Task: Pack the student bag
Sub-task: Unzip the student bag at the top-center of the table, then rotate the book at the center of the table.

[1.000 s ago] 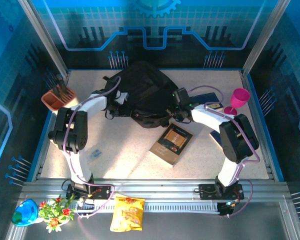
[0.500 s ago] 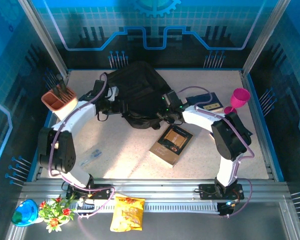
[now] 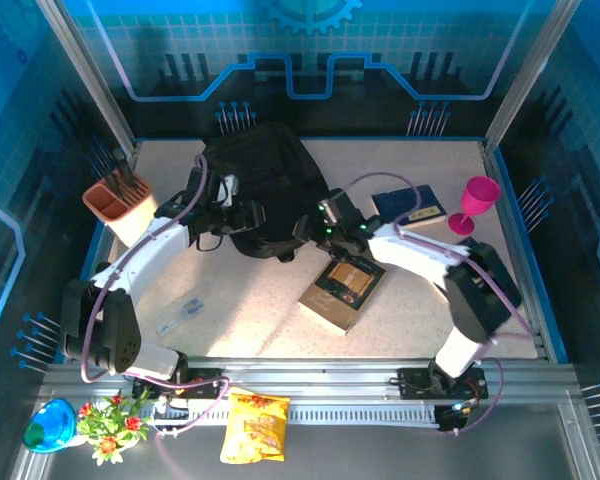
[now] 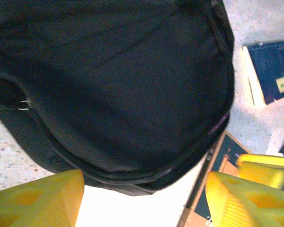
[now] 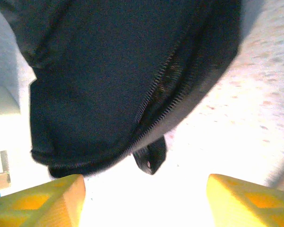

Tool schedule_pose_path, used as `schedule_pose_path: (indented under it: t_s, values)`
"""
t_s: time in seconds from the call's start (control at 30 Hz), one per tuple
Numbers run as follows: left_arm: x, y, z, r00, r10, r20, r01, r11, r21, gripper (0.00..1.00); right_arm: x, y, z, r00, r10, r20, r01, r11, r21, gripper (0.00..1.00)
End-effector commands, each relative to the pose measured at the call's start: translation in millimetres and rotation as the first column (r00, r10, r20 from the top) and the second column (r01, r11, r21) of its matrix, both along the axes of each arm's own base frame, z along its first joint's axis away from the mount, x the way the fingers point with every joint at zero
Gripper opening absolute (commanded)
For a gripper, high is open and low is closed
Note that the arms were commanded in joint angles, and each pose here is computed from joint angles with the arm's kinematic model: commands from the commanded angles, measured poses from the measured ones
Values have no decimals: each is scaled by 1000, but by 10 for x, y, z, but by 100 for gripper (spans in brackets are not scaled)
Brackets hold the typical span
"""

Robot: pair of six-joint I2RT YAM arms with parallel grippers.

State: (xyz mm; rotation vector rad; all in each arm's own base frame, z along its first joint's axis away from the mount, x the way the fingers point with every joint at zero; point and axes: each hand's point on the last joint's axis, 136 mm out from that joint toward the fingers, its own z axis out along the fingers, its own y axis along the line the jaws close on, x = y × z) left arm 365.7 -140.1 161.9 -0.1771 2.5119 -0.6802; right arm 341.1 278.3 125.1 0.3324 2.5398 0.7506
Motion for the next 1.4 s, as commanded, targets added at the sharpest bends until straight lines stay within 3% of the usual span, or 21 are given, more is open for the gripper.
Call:
schedule_pose_path:
  t_s: [0.0,0.13,0.37,0.57,0.93,1.13,1.27,1.37]
  values:
    - [-126,-270,64,998,-62,16,63,997,-33,70,-216,-525,-6,998,-32,45,38,989,-144,71]
    - [-222,-569,15,991,-127,27,128,992,-10,80,-619,-931,-325,996,-81,-30,73,975,-208,71]
    - [-363,-1007,-153,978,-210,7,210,977,-21,81,-994,-1126,-784,980,-126,-153,103,983,-152,67]
    - [-448,-1268,-330,965,-260,-35,259,966,-21,81,-881,-1207,-990,976,-135,-173,116,987,-111,61]
    - [-554,-1649,-609,942,-311,-124,309,950,-35,79,-344,-1464,-1152,978,-106,-178,69,977,-202,54]
    - [-586,-1737,-776,950,-243,-196,240,970,-42,75,-169,-1389,-823,993,-25,-115,4,984,-179,53]
    - [-644,-1841,-865,951,-208,-228,197,978,-69,72,-266,-1516,-758,995,-7,-101,-18,969,-248,55]
    - [-623,-1820,-958,959,-152,-239,146,988,-40,67,-376,-1581,-858,990,6,-143,-46,959,-280,47]
